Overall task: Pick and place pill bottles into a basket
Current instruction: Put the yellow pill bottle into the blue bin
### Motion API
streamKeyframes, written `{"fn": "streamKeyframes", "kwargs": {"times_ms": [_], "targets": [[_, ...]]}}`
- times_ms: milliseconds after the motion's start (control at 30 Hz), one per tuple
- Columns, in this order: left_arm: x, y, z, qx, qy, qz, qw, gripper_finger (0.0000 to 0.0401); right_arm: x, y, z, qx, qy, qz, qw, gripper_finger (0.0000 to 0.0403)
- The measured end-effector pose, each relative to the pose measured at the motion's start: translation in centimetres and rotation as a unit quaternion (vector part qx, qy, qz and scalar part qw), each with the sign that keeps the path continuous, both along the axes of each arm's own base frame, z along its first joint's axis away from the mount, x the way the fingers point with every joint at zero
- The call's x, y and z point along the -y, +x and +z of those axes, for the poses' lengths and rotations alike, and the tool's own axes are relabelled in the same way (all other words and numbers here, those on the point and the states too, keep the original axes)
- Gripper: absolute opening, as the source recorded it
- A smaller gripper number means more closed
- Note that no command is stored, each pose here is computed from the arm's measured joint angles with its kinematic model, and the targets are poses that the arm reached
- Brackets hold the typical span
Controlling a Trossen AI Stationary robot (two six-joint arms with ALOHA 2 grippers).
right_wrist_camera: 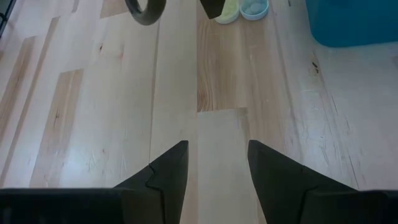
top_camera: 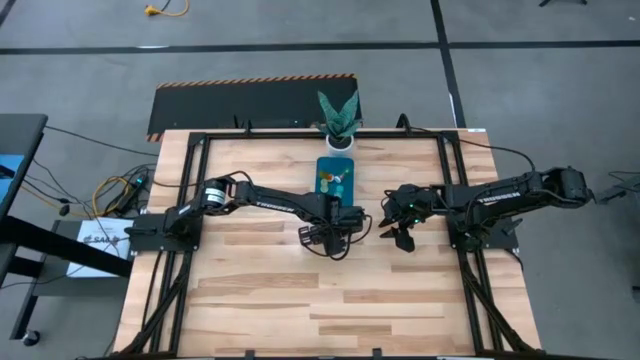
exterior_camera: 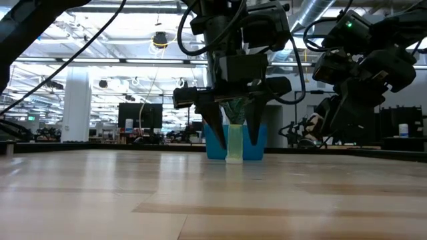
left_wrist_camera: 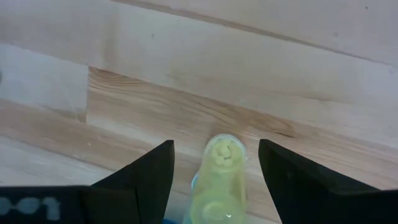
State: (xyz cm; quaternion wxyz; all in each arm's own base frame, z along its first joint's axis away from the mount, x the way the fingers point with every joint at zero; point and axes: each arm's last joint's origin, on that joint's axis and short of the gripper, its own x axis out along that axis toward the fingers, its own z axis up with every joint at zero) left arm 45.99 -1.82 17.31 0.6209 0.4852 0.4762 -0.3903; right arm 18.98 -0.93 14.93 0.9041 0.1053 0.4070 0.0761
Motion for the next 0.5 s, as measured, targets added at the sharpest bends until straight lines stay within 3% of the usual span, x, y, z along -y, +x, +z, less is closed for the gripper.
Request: {"fn": "streamKeyframes", "kwargs": {"times_ms": [500], "targets": [[0.00, -0.01, 0.02, -0.001, 0.000, 0.004, 1.000, 0.0210, 0.00, 0.00, 0.00, 0.000, 0.000, 0.000, 1.000, 0.0159]]}}
